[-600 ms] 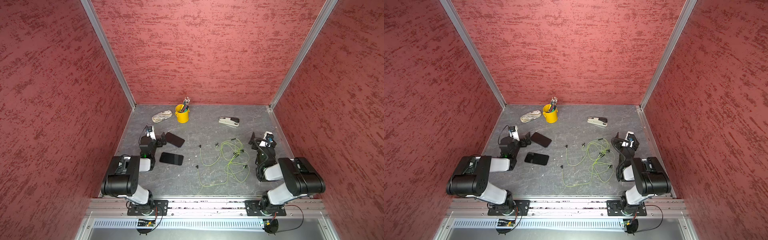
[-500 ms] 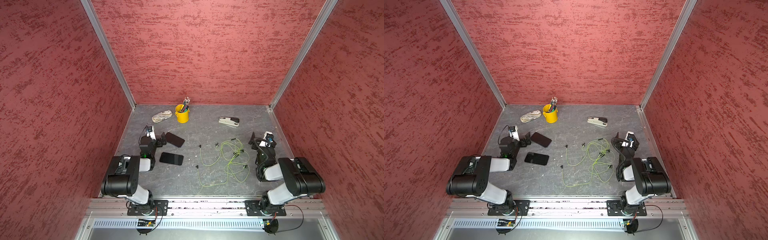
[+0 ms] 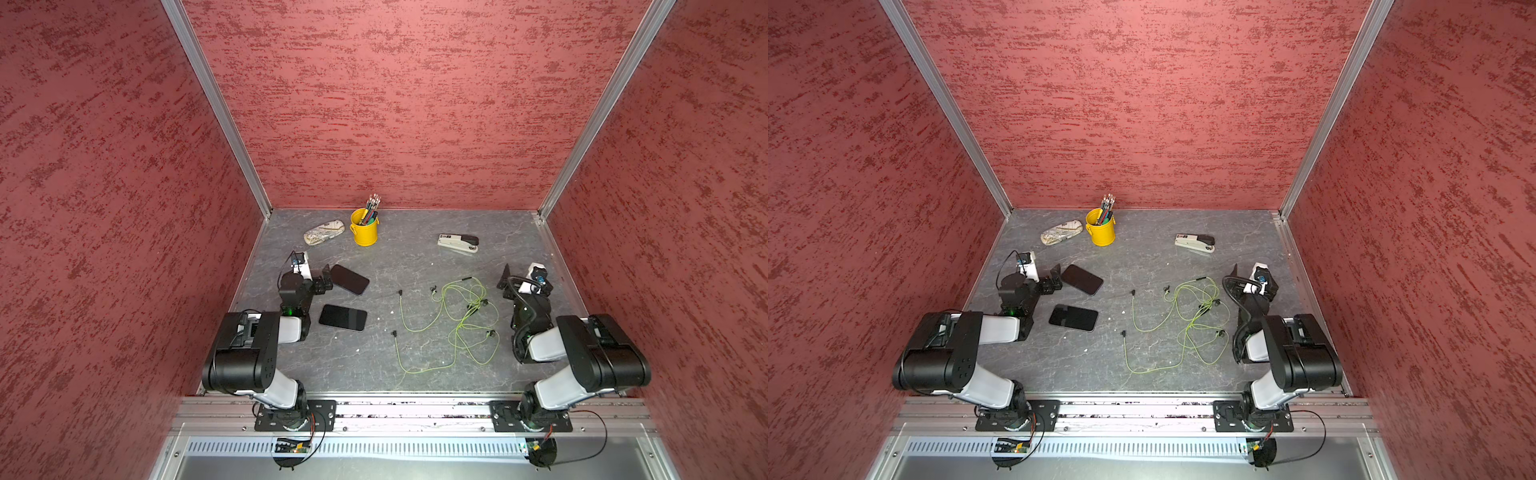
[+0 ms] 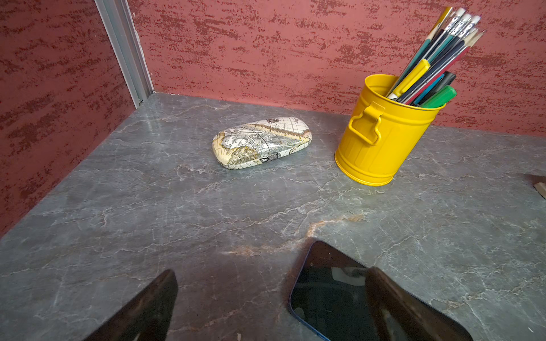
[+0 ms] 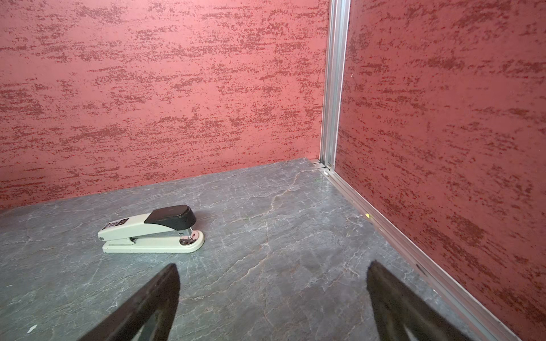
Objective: Plug wired earphones into phones
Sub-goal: Pick up the wired earphone from the center of the board.
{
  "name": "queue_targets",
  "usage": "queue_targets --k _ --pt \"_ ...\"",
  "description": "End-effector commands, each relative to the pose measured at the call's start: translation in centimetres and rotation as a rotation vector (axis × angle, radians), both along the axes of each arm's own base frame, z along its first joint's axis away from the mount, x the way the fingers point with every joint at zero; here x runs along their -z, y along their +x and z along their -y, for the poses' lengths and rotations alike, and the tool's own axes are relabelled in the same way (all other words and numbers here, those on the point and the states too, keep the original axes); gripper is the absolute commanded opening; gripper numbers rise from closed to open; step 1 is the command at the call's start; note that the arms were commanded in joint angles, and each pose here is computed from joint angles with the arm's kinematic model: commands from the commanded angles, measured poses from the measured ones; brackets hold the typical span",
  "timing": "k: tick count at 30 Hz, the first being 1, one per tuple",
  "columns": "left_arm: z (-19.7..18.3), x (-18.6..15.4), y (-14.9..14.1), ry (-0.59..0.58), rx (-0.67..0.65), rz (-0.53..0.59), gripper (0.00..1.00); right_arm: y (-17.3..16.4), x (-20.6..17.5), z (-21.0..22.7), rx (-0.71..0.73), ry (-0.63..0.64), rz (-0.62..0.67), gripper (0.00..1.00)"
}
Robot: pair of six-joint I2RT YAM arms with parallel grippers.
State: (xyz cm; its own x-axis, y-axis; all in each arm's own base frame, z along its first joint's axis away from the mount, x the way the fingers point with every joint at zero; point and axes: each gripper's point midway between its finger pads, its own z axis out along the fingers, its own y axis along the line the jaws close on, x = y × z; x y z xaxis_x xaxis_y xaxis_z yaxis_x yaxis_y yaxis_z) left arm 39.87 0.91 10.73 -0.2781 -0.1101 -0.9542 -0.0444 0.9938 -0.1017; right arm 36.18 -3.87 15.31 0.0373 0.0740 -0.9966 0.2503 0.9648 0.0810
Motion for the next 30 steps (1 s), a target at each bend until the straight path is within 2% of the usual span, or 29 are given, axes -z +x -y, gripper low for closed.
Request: queue_targets --k 1,12,15,18,20,21,22,23,26,29,30 --pt "-0.2 -0.6 0.3 0.016 -0.008 0.022 1.00 0.3 -0.8 0.0 -0.008 -0.002 0.026 0.99" --pt "-0.2 -0.7 0.3 0.018 -0.008 0.023 1.00 0.1 -0.8 0.0 -0.008 -0.002 0.029 0.99" --pt "-0.2 -0.7 0.2 0.018 -0.007 0.027 1.00 -0.8 -1.8 -0.4 -0.027 -0.015 0.070 0.99" --pt "0.7 -2.7 -0.2 0.065 0.003 0.042 1.00 -3.0 -4.6 -0.2 -0.002 -0.019 0.140 0.99" --pt "1.2 -5.2 -0.6 0.089 -0.025 0.020 1.00 -3.2 -6.2 0.5 0.038 0.036 0.137 0.99" --pt "1.2 -7.2 -0.8 0.051 -0.057 0.032 1.00 -2.9 -6.4 0.7 0.048 0.077 0.105 0.99" --pt "1.5 -8.6 -1.1 -0.035 -0.064 0.023 1.00 -2.6 -6.3 1.0 0.065 0.157 0.061 0.99" --pt "2.1 -9.9 -1.4 -0.183 -0.062 0.012 1.00 -2.3 -5.9 1.1 0.083 0.252 0.004 0.99" --pt "4.9 -13.2 -2.2 -0.412 0.138 0.046 1.00 -1.2 -5.5 -1.2 -0.033 0.328 -0.132 0.99" --pt "3.4 -13.8 -3.7 -0.732 0.130 0.029 1.00 -0.3 -4.3 -3.5 -0.128 0.471 -0.229 0.97" --pt "3.1 -14.2 -4.3 -0.780 0.162 0.038 0.99 -0.1 -4.1 -4.3 -0.165 0.507 -0.255 0.97"
